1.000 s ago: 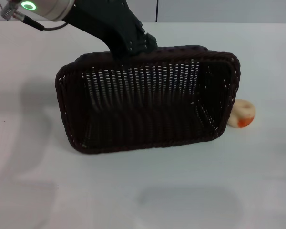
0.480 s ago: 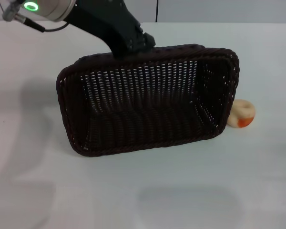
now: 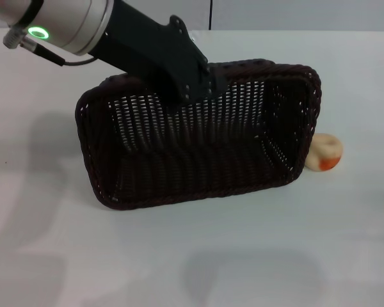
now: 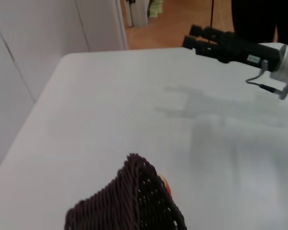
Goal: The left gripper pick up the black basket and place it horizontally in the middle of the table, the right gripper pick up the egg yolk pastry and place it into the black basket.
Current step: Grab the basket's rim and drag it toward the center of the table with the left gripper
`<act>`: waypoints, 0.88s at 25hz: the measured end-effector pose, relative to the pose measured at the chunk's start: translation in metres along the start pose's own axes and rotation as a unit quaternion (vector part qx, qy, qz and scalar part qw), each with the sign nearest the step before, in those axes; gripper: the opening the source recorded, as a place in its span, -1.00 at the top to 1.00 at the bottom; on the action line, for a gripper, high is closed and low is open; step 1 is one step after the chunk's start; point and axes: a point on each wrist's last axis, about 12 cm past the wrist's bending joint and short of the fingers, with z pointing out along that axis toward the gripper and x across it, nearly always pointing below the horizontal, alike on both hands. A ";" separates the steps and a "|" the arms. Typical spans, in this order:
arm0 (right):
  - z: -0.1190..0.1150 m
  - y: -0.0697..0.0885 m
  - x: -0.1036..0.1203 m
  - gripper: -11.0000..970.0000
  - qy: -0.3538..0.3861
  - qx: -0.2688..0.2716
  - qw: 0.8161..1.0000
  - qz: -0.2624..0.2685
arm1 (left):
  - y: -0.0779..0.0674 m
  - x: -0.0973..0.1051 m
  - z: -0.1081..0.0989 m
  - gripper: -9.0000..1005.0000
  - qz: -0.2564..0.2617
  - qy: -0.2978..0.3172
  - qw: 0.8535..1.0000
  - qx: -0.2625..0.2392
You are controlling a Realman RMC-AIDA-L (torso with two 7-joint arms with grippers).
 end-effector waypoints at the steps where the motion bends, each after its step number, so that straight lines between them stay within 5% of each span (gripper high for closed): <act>1: 0.000 0.000 0.000 -0.75 0.000 -0.001 1.000 0.000 | 0.001 0.002 0.002 0.96 -0.003 0.001 1.000 0.005; 7: 0.001 0.001 0.000 -0.75 -0.001 -0.001 1.000 0.001 | 0.012 0.015 0.022 0.95 -0.025 0.007 0.999 0.018; 11: 0.001 0.001 0.000 -0.75 -0.001 -0.002 1.000 0.001 | 0.032 0.030 0.048 0.95 -0.047 0.025 0.998 0.025; 15: 0.001 0.001 0.000 -0.75 0.000 -0.003 1.000 0.001 | 0.037 0.031 0.052 0.94 -0.050 0.026 0.998 0.023; 17: 0.001 0.001 0.001 -0.75 0.001 -0.003 1.000 0.001 | 0.057 0.031 0.052 0.94 -0.061 0.002 0.998 -0.009; 22: -0.001 0.001 0.001 -0.75 0.003 -0.002 1.000 0.001 | 0.060 0.030 0.046 0.93 -0.060 -0.010 0.998 -0.025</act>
